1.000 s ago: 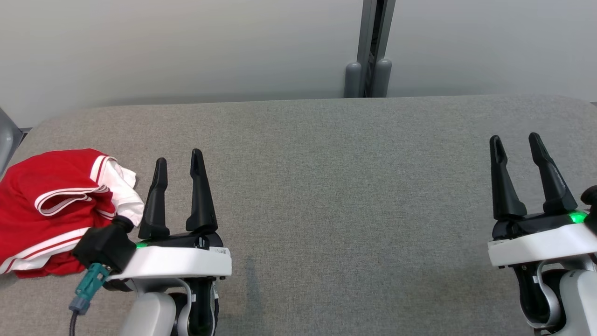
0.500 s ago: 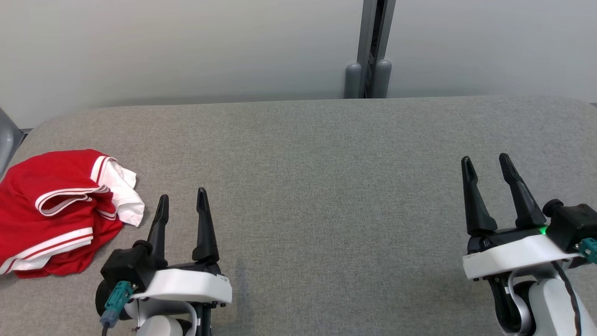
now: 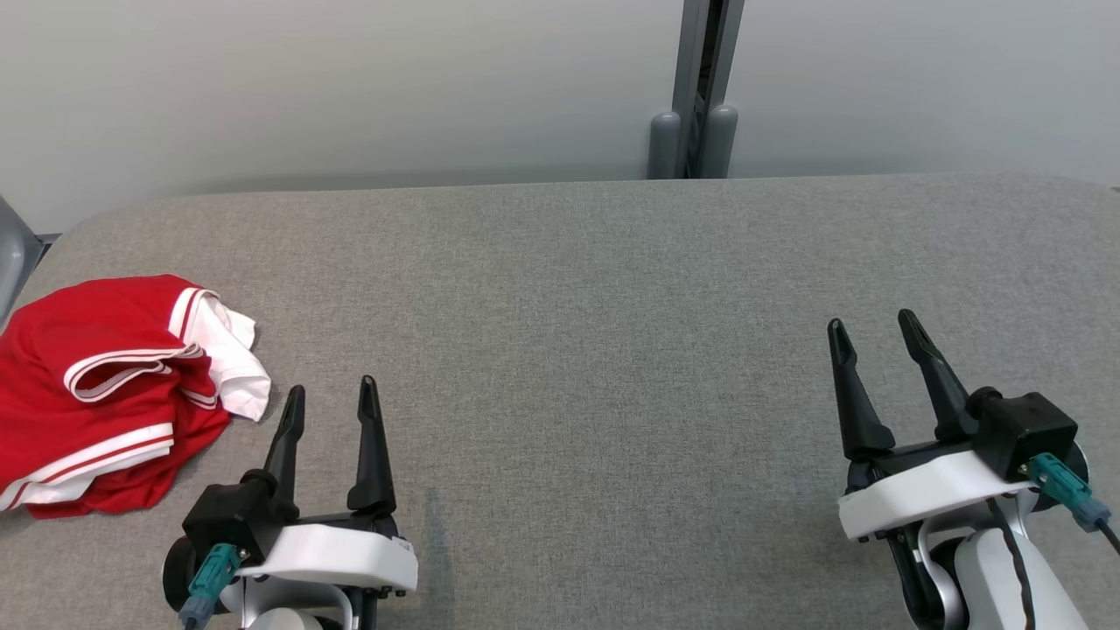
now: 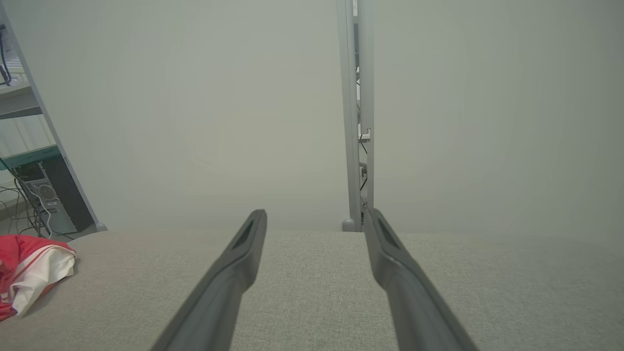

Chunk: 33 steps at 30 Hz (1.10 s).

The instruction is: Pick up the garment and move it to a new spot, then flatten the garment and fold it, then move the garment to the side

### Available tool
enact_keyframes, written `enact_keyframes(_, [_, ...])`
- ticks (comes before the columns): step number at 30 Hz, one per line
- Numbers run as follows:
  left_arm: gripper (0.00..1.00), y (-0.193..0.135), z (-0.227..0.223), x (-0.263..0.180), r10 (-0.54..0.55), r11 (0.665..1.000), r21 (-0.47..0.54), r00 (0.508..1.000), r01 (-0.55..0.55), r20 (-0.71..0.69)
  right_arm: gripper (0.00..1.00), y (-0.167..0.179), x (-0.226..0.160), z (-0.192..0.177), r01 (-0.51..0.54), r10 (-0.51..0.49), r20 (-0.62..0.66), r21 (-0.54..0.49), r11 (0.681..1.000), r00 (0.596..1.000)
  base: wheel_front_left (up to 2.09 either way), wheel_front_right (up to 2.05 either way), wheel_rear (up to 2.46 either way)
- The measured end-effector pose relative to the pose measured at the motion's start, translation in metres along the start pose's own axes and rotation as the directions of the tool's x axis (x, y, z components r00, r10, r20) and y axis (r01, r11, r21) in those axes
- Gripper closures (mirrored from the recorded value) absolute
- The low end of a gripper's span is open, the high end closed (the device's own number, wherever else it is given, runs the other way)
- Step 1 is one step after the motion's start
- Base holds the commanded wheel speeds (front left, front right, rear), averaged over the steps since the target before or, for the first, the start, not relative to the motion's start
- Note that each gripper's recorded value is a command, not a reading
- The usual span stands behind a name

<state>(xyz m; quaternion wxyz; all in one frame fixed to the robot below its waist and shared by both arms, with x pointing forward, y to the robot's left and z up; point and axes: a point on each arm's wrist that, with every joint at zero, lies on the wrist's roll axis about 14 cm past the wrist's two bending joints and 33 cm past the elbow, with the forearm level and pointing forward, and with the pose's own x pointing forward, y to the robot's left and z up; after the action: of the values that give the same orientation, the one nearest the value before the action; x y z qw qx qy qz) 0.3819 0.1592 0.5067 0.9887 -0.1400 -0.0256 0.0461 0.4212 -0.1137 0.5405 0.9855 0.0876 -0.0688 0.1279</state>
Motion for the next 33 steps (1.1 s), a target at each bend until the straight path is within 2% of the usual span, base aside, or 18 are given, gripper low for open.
enact_keyframes(19, [0.00, 0.014, -0.003, -0.009, -0.014, 0.995, 0.096, 1.000, 0.014, 0.000, 0.00, 0.017, 0.002, -0.015, -0.056, 0.054, -0.028, -0.046, 0.997, 0.998, 0.00, 0.00, 0.00])
enact_keyframes(33, [0.00, 0.011, -0.010, -0.013, -0.030, 0.995, 0.093, 0.999, 0.031, -0.021, 0.00, 0.015, -0.001, -0.016, -0.045, 0.044, -0.031, -0.023, 0.999, 0.999, 0.00, 0.00, 0.00])
